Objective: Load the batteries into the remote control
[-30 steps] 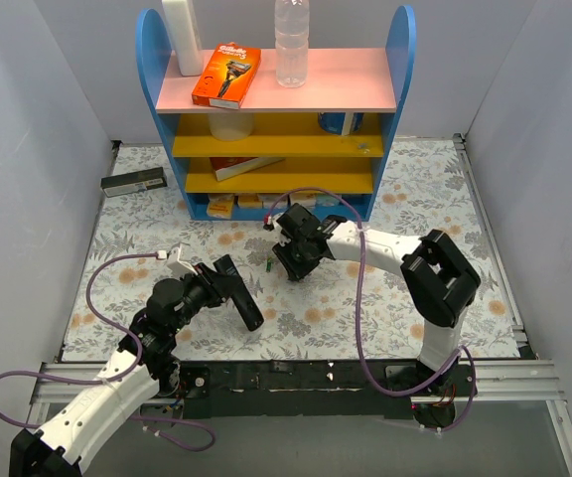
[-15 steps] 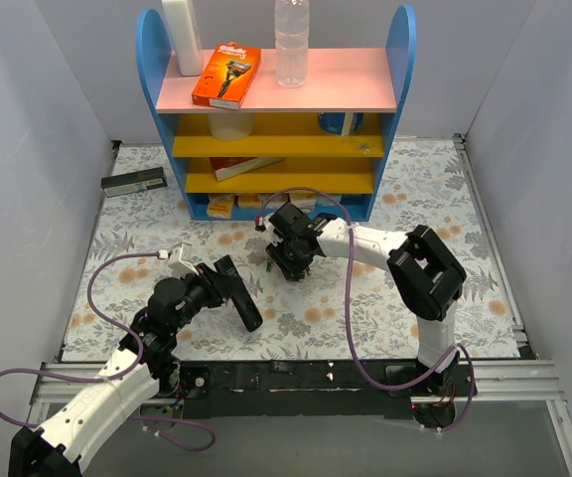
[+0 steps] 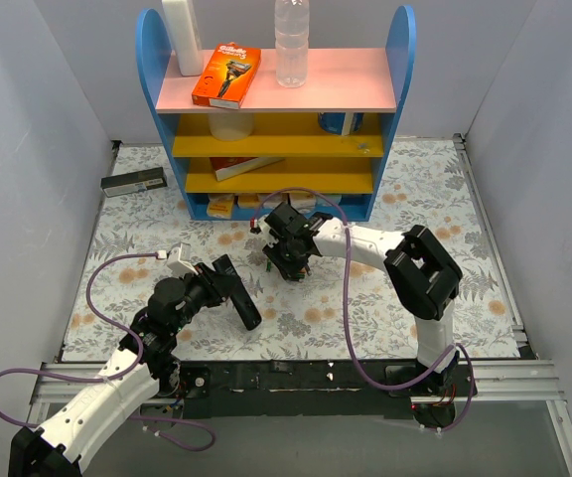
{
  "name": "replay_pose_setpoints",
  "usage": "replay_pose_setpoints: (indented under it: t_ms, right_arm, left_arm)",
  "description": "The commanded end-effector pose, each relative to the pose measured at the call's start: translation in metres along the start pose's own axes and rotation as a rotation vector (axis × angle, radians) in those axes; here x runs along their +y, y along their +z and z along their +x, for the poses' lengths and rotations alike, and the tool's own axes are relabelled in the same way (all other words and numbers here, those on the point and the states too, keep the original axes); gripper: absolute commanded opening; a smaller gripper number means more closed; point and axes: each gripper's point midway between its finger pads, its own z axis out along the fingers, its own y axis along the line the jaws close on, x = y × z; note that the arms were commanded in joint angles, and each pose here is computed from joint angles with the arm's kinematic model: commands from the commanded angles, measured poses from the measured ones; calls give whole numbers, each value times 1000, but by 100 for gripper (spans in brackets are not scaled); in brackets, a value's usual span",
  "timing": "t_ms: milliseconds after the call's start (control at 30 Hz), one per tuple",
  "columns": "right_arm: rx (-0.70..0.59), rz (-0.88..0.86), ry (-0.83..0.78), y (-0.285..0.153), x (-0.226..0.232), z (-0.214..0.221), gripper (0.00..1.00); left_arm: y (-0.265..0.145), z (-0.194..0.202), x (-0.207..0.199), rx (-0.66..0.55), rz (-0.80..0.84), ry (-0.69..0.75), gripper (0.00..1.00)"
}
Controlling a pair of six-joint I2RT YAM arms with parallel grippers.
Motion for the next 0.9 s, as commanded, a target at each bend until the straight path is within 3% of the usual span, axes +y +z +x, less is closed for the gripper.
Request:
replay_pose_setpoints:
  t_ms: [0, 600, 867]
  right_arm:
    - [-10, -24, -23, 2, 6, -10, 28]
    - [72, -82, -163, 7, 19, 12, 28]
    - [135, -116, -297, -3, 27, 37, 37]
  left_arm:
    - [-1, -14, -8, -43, 11, 11, 0]
    - [-1, -14, -8, -41, 13, 16, 0]
    - [0, -12, -9, -33, 16, 15, 0]
